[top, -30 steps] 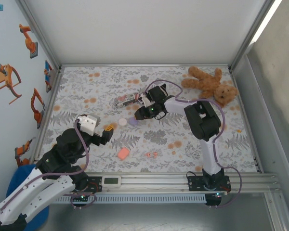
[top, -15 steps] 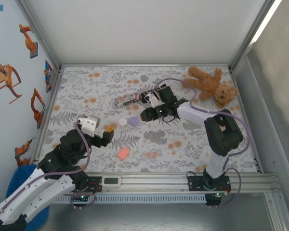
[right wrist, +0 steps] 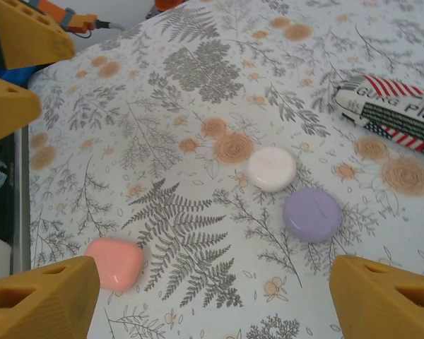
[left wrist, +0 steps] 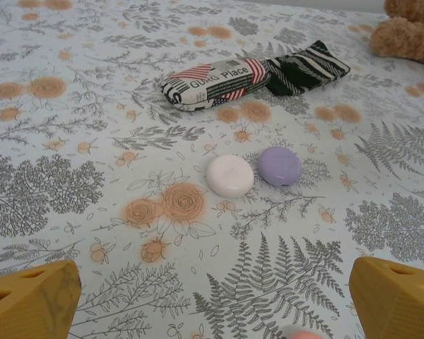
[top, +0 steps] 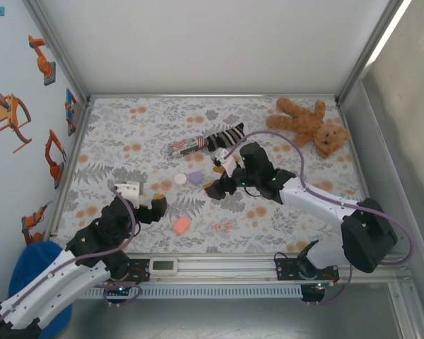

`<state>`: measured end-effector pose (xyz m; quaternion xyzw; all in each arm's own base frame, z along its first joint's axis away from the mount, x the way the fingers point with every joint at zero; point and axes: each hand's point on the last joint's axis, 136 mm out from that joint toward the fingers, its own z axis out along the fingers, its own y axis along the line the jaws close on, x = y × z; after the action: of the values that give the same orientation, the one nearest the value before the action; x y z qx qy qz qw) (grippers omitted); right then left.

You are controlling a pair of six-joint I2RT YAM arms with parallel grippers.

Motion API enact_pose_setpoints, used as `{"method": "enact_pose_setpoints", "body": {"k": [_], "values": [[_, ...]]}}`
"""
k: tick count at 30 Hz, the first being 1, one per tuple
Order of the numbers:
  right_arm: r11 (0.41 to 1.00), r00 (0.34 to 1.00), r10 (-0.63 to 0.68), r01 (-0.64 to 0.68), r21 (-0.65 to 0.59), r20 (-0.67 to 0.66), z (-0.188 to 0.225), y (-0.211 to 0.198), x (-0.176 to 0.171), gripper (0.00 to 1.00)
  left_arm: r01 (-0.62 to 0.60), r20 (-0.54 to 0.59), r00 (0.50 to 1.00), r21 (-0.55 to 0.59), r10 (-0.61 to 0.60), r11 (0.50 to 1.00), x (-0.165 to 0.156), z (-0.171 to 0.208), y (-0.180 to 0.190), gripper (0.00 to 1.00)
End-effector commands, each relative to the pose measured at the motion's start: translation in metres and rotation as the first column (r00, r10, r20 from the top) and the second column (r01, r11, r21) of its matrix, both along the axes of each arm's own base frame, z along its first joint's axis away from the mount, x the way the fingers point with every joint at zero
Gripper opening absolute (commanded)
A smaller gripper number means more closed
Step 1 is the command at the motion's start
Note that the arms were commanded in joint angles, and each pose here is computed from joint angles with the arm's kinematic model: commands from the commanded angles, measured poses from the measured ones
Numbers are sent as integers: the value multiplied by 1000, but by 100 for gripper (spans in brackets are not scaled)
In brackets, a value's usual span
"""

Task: Insert wireless bluetooth earbuds into charging case

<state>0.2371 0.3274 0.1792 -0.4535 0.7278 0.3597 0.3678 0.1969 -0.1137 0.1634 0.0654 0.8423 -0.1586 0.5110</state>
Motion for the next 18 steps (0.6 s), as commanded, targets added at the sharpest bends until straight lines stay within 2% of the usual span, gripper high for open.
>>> {"method": "enact_pose_setpoints", "body": {"k": [1,4,7,13,18], "values": [[985,972,169,-171,-5,162,7,10,-21,99,-45,-39,998,-39,44,998,-1,-14,6,96],[949,917,314,-306,-72,245,-4,17,-42,99,-59,-57,997,-69,55,996,-1,-19,7,96],[902,861,430,-399,-162,273,-14,23,-56,99,-69,-73,995,-115,61,991,0,-20,7,96],[809,780,571,-482,-335,257,-36,36,-64,99,-74,-138,989,-212,45,974,4,-23,11,96],[718,713,664,-525,-458,224,-57,49,-71,98,-88,-167,985,-337,32,937,14,-18,10,96]]}}
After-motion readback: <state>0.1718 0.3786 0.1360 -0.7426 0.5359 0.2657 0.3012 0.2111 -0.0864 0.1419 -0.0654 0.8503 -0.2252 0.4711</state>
